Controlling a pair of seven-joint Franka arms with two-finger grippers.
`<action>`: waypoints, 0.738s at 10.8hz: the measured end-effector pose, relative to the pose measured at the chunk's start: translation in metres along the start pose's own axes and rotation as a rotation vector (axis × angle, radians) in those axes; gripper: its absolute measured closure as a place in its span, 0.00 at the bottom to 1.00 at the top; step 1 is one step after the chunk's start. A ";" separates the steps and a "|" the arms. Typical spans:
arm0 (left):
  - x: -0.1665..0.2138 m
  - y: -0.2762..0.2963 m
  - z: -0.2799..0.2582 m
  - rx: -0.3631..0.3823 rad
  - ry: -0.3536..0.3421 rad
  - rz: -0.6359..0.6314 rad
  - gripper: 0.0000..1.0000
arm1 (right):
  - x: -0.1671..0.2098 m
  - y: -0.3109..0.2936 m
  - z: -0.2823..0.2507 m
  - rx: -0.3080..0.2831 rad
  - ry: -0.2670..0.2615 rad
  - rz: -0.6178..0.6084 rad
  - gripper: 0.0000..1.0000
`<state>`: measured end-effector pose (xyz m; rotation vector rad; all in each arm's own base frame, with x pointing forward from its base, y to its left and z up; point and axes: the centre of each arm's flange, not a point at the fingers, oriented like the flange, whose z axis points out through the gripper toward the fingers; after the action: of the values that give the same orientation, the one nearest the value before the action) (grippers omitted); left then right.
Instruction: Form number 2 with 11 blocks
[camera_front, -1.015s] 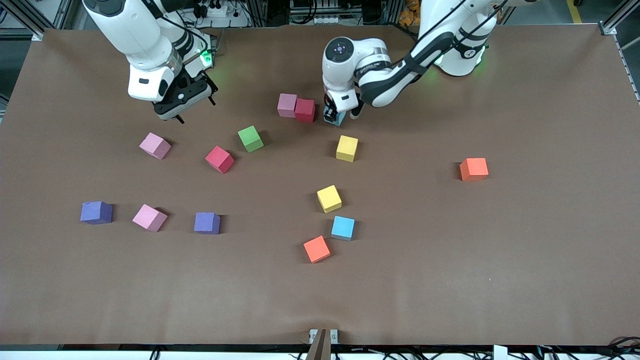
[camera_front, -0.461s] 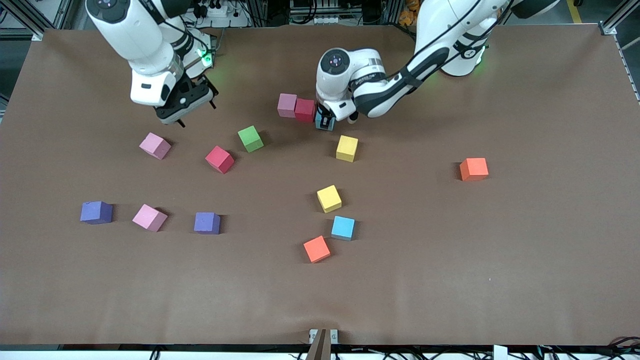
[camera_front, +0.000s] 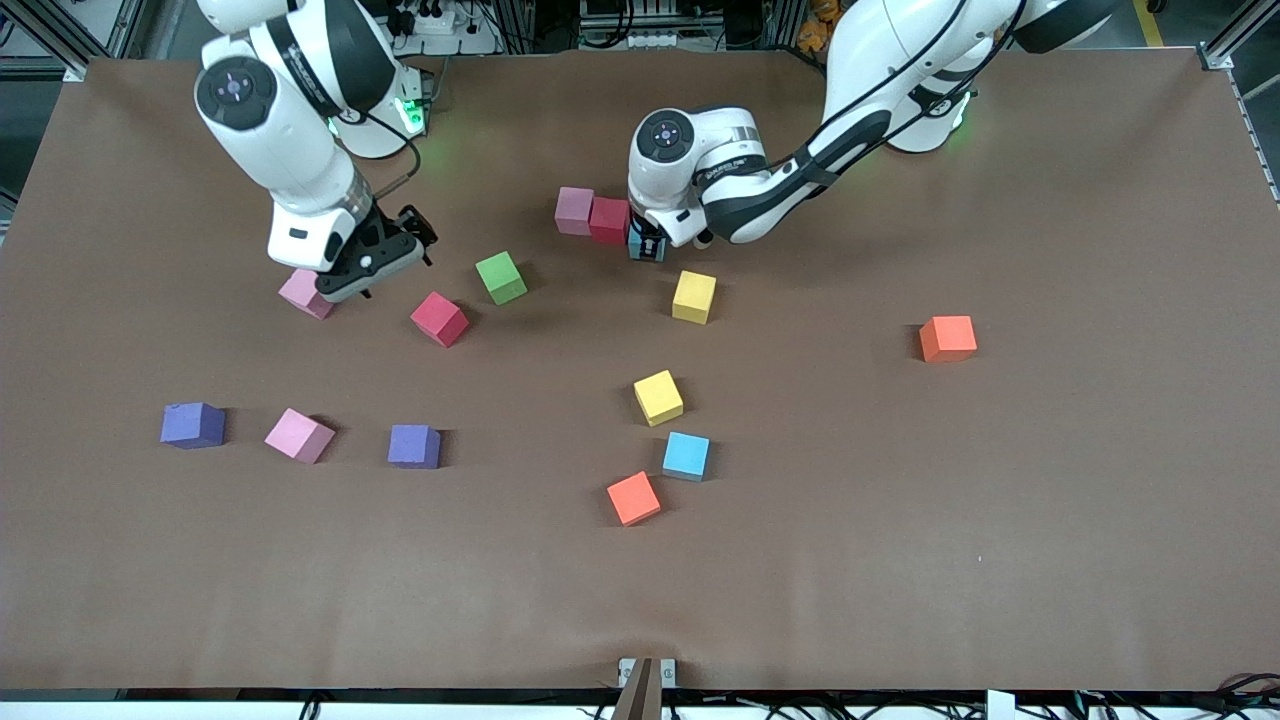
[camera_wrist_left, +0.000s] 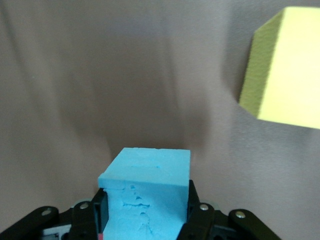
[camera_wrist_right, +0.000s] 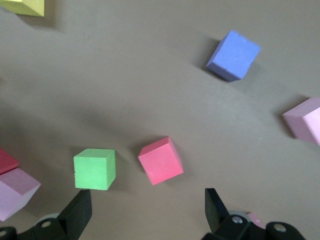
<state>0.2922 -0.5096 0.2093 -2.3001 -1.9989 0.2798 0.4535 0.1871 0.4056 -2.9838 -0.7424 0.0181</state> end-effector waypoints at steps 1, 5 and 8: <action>-0.001 -0.002 0.001 0.003 0.004 -0.003 0.40 | -0.003 -0.002 0.014 0.048 -0.019 0.036 0.00; -0.004 -0.008 0.007 0.015 0.010 -0.005 0.40 | -0.016 -0.007 0.055 0.071 -0.056 0.065 0.00; -0.007 -0.012 0.012 0.018 0.018 -0.002 0.40 | -0.016 -0.020 0.070 0.062 -0.084 0.100 0.00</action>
<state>0.2770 -0.5152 0.2005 -2.2813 -1.9817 0.2748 0.4284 0.2013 0.3366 -2.9734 -0.5886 0.1698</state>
